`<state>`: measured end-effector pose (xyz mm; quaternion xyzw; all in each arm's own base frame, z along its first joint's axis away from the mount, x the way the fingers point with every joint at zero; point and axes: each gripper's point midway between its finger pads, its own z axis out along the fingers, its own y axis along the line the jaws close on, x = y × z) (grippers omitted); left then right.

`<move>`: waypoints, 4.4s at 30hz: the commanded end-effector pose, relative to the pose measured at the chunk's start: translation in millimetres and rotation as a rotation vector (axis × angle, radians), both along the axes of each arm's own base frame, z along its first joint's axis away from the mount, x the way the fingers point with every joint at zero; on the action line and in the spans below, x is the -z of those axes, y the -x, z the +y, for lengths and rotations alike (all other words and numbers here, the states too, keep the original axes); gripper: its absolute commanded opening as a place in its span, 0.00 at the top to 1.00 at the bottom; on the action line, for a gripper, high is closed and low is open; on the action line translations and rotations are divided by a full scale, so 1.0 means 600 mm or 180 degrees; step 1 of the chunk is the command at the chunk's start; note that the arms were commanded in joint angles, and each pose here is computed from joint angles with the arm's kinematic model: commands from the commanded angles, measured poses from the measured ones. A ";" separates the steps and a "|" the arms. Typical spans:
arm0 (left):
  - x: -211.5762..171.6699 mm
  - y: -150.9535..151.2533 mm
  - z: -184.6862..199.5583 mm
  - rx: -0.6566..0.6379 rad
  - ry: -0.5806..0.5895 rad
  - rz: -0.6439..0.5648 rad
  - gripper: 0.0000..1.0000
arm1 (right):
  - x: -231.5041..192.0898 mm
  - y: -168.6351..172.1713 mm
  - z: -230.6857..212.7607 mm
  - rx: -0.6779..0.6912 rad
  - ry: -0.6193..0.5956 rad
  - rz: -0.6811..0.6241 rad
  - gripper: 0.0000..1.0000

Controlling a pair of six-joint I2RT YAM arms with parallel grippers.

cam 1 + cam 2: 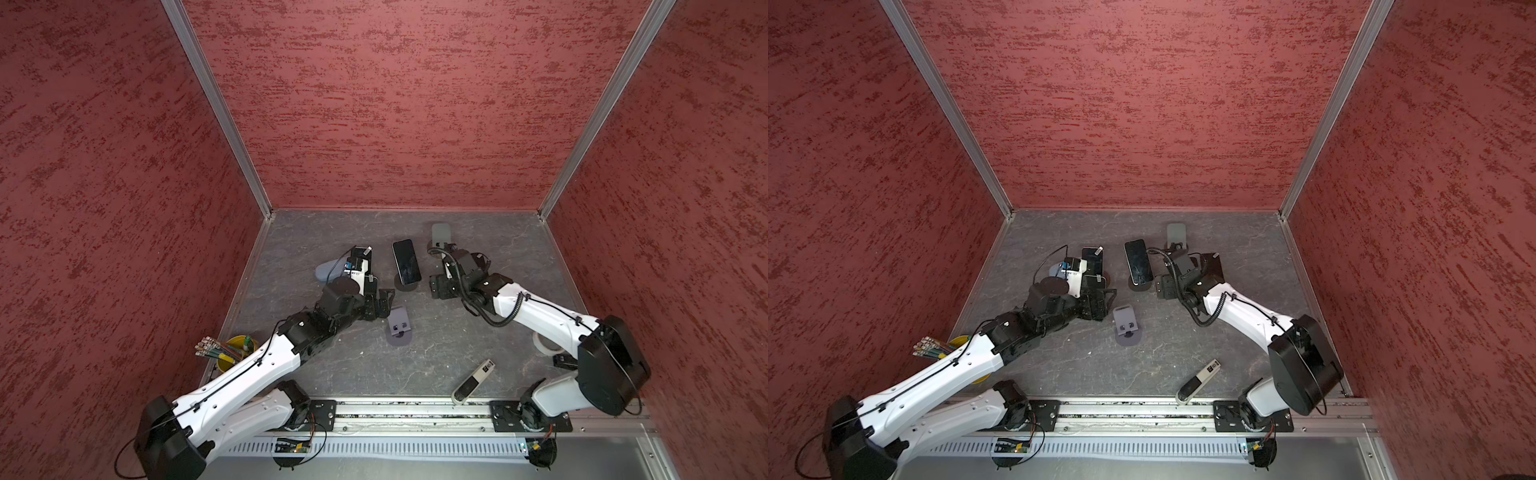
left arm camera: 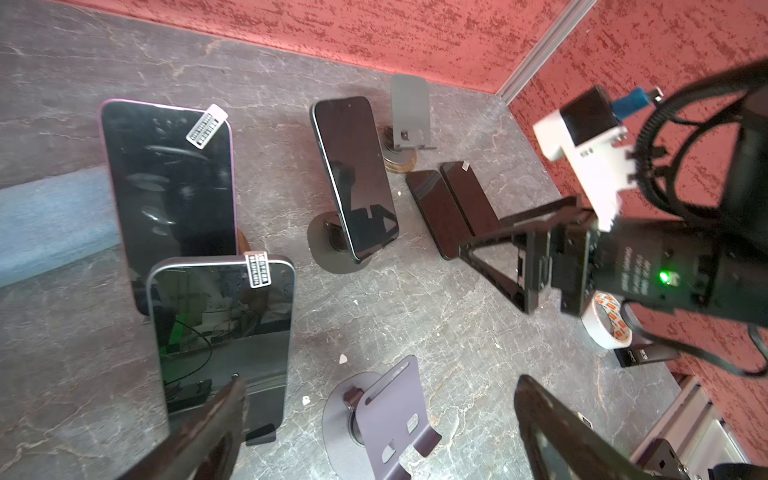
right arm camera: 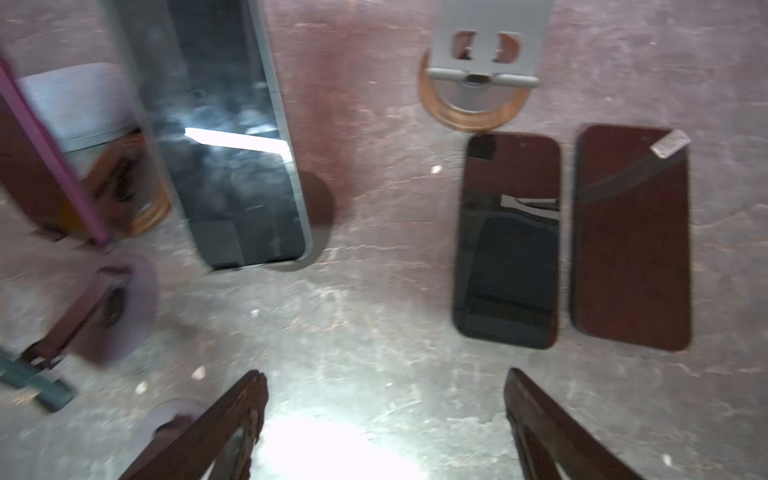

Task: Remove the phone from the phone stand
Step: 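Move the open right gripper back down to the emptied grey stand, then close the right gripper on the grey stand's upright plate, then lift the grey stand and carry it toward the silver stand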

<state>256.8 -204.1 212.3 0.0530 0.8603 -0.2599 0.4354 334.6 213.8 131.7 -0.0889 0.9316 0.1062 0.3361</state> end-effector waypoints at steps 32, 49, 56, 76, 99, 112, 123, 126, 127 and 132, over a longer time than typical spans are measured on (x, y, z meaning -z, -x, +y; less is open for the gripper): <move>0.005 -0.003 0.081 -0.0484 0.0068 0.0022 0.00 | 0.037 0.136 0.234 -0.0806 -0.0018 0.0184 0.05; 0.016 -0.005 0.087 -0.0516 0.0067 0.0070 0.00 | 0.067 0.130 0.209 -0.0566 0.0366 0.0239 0.43; 0.016 -0.003 0.084 -0.0487 0.0081 0.0078 0.00 | 0.047 0.121 0.191 -0.0502 0.0396 0.0149 0.47; 0.004 0.004 0.040 -0.0055 0.0211 0.0001 0.01 | -0.026 -0.001 0.028 0.0087 0.0159 -0.0065 0.46; 0.002 -0.002 0.016 0.0034 0.0042 -0.0030 0.00 | -0.148 -0.221 0.016 0.0086 -0.0100 -0.0706 0.45; 0.003 -0.010 0.014 0.0025 -0.0062 0.0003 0.00 | -0.152 -0.292 0.041 -0.0084 -0.0152 -0.0948 0.44; 0.011 -0.015 0.015 -0.0003 -0.0128 0.0029 0.00 | -0.111 -0.320 0.079 -0.0284 -0.0269 -0.0797 0.44; 0.013 -0.018 0.014 -0.0002 -0.0147 0.0033 0.00 | -0.103 -0.328 0.083 -0.0306 -0.0285 -0.0773 0.44; 0.012 -0.018 0.014 -0.0004 -0.0146 0.0037 0.01 | -0.099 -0.330 0.085 -0.0309 -0.0296 -0.0758 0.44; 0.013 -0.022 0.012 0.0005 -0.0171 0.0033 0.00 | -0.074 -0.345 0.084 -0.0296 -0.0339 -0.0672 0.43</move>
